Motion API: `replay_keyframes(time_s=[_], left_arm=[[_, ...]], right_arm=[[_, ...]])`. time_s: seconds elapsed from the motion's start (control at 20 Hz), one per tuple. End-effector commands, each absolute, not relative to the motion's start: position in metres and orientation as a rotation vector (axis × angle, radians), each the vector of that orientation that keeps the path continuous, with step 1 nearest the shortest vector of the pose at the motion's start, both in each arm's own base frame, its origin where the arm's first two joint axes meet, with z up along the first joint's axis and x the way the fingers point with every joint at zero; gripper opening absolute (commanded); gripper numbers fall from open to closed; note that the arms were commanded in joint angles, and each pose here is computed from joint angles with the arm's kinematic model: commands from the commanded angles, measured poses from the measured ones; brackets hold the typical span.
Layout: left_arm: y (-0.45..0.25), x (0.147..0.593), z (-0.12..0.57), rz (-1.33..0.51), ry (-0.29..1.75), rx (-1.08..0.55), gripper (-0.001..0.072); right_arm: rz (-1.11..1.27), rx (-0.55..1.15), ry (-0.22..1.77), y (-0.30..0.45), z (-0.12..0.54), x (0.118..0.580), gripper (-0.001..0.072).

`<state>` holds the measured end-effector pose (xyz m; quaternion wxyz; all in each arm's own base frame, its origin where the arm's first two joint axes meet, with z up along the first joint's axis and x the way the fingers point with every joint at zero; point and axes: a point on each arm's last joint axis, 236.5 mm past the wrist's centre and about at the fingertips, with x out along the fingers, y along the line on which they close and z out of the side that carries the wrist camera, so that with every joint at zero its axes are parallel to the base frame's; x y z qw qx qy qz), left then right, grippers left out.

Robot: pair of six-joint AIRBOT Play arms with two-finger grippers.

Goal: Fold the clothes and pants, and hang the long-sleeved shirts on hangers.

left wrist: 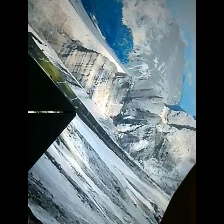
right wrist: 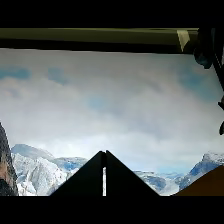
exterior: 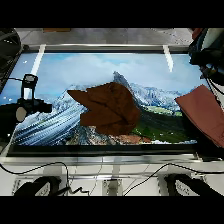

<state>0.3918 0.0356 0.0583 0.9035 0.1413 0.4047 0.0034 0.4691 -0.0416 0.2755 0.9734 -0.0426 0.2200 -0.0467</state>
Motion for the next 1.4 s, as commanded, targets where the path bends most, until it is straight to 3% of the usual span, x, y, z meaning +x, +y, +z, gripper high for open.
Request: replay_keyframes(time_s=[0.0,0.2,0.45,0.65,0.7,0.75,0.8,0.85,0.9,1.15,1.25,1.35], left_arm=[[0.036,0.392,0.059,0.008,0.835,0.292,0.0020],[0.036,0.390,0.057,0.011,0.845,0.286,0.0020],[0.035,0.391,0.052,0.023,0.856,0.239,0.0020],[0.026,0.392,0.045,0.004,0.869,0.182,0.0026],[0.022,0.392,0.043,-0.002,0.872,0.161,0.0074],[0.021,0.392,0.042,-0.005,0.875,0.152,0.0270],[0.019,0.393,0.041,-0.010,0.876,0.137,0.0540],[0.017,0.393,0.041,-0.013,0.876,0.125,0.0712],[0.014,0.393,0.041,-0.018,0.876,0.109,0.0707],[0.010,0.393,0.041,-0.026,0.874,0.081,0.0707],[0.009,0.393,0.041,-0.028,0.874,0.074,0.0707],[0.006,0.393,0.041,-0.033,0.873,0.056,0.0707]], right_arm=[[-0.093,-0.085,0.421,-0.041,0.280,0.472,0.0012],[-0.119,-0.108,0.558,-0.051,0.245,0.462,0.0012],[-0.179,-0.005,1.076,-0.088,0.079,0.397,0.0010],[0.202,0.214,1.285,0.006,-0.017,0.342,0.0010],[0.334,0.316,1.280,0.041,-0.026,0.333,0.0011],[0.415,0.422,1.262,0.068,-0.029,0.327,0.0018],[0.429,0.535,1.240,0.083,-0.033,0.326,0.0171],[0.422,0.611,1.234,0.091,-0.038,0.323,0.0435],[0.415,0.655,1.251,0.097,-0.046,0.316,0.0490],[0.472,0.686,1.437,0.142,-0.079,0.256,0.0477],[0.493,0.649,1.440,0.164,-0.086,0.253,0.0375],[0.479,0.633,1.426,0.186,-0.097,0.257,0.0376]])
